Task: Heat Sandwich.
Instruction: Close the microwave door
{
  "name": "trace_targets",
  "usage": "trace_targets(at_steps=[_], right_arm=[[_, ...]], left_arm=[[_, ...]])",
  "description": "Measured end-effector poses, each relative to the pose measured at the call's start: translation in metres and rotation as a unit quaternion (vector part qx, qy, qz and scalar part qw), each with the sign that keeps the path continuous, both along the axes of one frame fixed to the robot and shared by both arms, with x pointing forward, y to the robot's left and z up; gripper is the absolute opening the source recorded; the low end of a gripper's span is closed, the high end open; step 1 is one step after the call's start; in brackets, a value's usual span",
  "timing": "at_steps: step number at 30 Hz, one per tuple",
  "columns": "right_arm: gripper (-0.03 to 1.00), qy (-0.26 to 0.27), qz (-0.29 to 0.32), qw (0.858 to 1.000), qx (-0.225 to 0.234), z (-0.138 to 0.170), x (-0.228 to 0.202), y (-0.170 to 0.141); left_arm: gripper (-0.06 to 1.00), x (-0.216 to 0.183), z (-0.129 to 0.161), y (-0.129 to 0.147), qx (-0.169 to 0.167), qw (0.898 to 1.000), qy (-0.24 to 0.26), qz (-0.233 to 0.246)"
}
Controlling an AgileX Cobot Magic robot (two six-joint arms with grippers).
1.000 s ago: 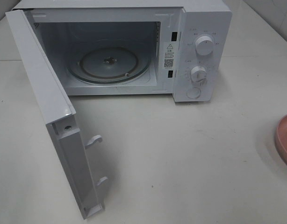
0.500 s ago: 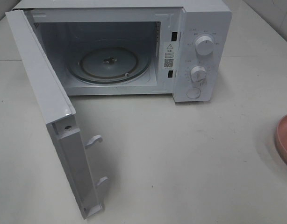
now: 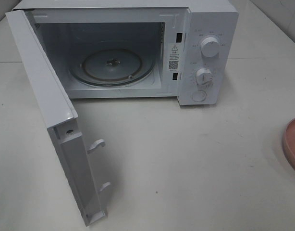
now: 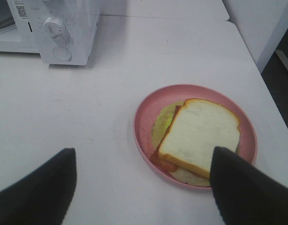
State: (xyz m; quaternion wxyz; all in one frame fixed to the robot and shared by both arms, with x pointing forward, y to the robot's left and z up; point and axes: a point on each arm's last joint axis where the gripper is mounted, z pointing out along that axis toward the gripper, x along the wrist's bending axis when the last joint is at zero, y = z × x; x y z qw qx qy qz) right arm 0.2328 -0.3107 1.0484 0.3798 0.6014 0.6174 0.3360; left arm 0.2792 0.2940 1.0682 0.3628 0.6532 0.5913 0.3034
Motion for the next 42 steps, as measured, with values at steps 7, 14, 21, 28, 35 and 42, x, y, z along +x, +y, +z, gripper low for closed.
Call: trace_targets(at_steps=[7,14,21,28,35,42], right_arm=[[0.76,0.0,0.0,1.0,0.0,0.0,0.0,0.0],[0.76,0.0,0.0,1.0,0.0,0.0,0.0,0.0],[0.76,0.0,0.0,1.0,0.0,0.0,0.0,0.0],[0.76,0.0,0.0,1.0,0.0,0.0,0.0,0.0],[0.76,0.0,0.0,1.0,0.0,0.0,0.0,0.0],[0.76,0.0,0.0,1.0,0.0,0.0,0.0,0.0]], left_arm=[[0.46,0.027,-0.001,-0.002,0.001,1.0,0.023,0.002],[0.02,0.066,-0.017,-0.005,0.003,0.999,0.05,0.006],[0.0,0.088,-0.041,-0.006,0.007,1.0,-0.001,0.008],[0.0,0.102,-0.069,-0.005,0.004,0.996,-0.083,0.018],[0.0,0.119,-0.075,-0.006,0.009,0.992,-0.121,0.018],[0.0,0.143,-0.09,-0.012,0.02,0.99,-0.137,-0.012]])
